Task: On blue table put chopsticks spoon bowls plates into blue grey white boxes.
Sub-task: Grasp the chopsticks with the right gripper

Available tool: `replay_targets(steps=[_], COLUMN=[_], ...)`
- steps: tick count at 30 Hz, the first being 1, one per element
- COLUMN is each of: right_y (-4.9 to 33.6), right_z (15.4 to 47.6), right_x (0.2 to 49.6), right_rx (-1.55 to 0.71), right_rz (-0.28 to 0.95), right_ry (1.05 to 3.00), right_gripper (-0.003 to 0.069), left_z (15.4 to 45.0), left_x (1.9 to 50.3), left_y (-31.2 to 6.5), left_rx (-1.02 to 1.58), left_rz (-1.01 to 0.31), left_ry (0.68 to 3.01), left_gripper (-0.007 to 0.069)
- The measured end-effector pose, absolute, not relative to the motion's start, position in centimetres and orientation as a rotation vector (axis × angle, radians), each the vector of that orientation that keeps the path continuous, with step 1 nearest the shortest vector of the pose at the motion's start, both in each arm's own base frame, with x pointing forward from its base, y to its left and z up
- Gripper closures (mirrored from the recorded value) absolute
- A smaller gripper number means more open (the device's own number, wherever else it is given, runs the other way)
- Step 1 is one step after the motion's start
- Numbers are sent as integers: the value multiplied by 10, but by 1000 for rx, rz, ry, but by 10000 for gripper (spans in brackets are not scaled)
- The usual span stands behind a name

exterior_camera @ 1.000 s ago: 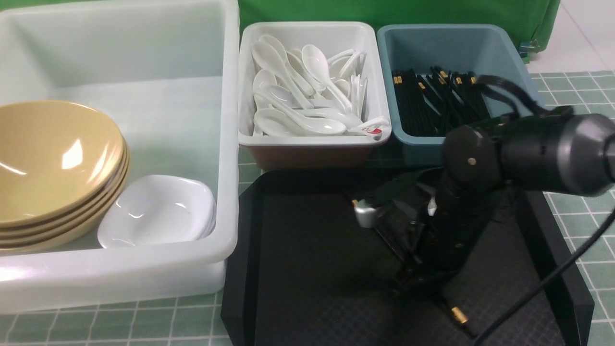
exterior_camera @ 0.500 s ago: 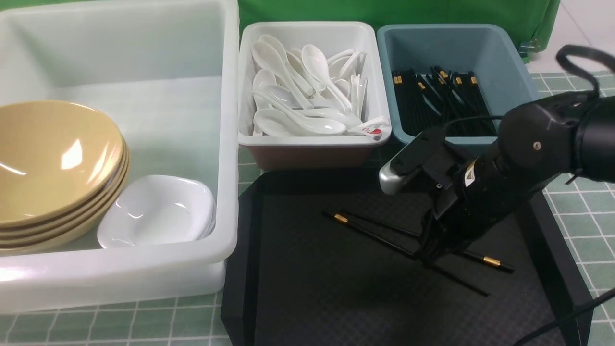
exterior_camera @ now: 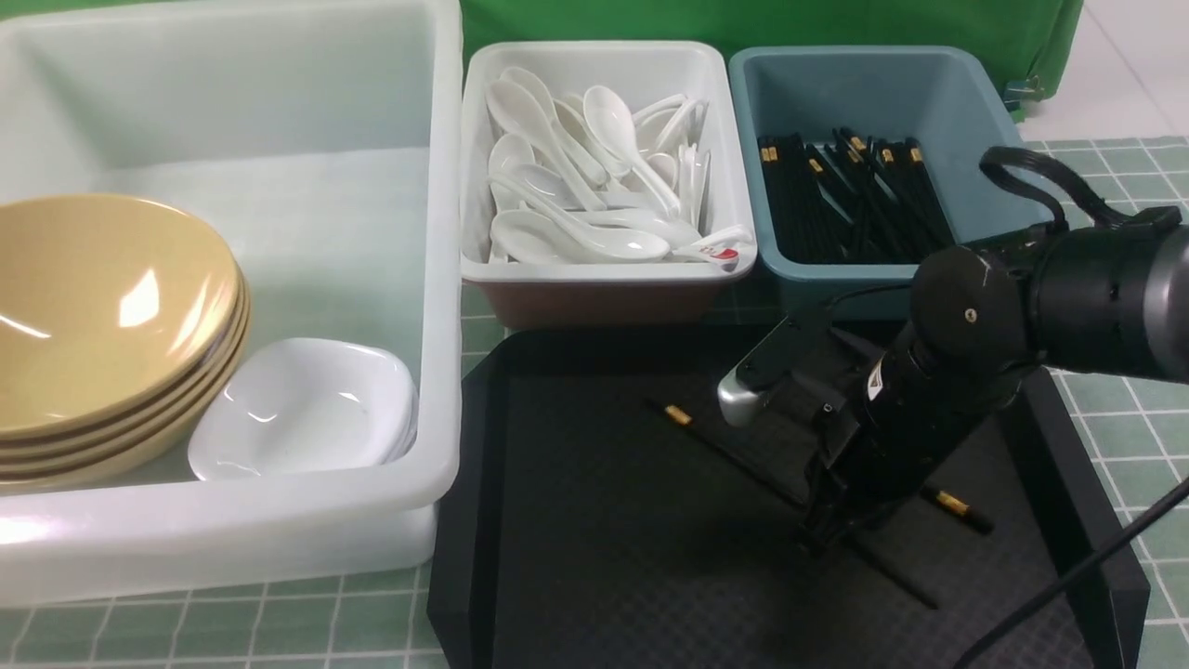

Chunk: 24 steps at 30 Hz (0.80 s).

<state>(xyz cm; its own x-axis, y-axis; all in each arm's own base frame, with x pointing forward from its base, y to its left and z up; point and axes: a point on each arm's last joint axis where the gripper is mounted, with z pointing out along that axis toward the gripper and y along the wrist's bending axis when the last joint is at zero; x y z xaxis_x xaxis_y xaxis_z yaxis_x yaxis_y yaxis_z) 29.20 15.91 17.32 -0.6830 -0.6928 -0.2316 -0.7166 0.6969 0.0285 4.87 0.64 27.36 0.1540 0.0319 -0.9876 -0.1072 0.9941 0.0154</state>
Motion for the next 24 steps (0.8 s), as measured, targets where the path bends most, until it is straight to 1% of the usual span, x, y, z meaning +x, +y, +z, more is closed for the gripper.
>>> replay_targets(steps=[2,4,6,7,8,9,10,11,13,15,16,18,19,20,24], right_y=[155,152,145,145,137,135,125,120,114,113,118,133,135,147,175], right_z=[200,238,285,288,316,322,337,341,338,325,306,274,271,250,197], right_x=[284,277,271,270,270,270,274,279,285,288,288,289,290,290,291], right_rx=[-1145,-1117,-1064,-1063,-967,-946,-855,-808,-768,-792,-832,-897,-905,-961,-1088], right_rz=[177,178,148,146,118,113,88,75,67,73,112,193,199,230,263], right_ry=[2634,2515,2309,2297,2137,2104,2019,1994,2017,2100,2228,2403,2416,2495,2638], right_gripper=[622,622,622,622,622,622,622,622,622,619,612,588,588,566,475], left_z=[274,274,274,274,274,274,274,274,274,274,274,274,274,274,274], left_x=[49,49,49,49,49,49,49,49,49,49,49,49,49,49,49], left_y=[6,6,6,6,6,6,6,6,6,6,6,6,6,6,6], left_rx=[-63,-63,-63,-63,-63,-63,-63,-63,-63,-63,-63,-63,-63,-62,-62], left_rz=[100,100,100,100,100,100,100,100,100,100,100,100,100,102,102], left_ry=[1413,1413,1413,1413,1413,1413,1413,1413,1413,1413,1413,1413,1413,1413,1413], left_gripper=[623,623,623,623,623,623,623,623,623,623,623,623,623,623,623])
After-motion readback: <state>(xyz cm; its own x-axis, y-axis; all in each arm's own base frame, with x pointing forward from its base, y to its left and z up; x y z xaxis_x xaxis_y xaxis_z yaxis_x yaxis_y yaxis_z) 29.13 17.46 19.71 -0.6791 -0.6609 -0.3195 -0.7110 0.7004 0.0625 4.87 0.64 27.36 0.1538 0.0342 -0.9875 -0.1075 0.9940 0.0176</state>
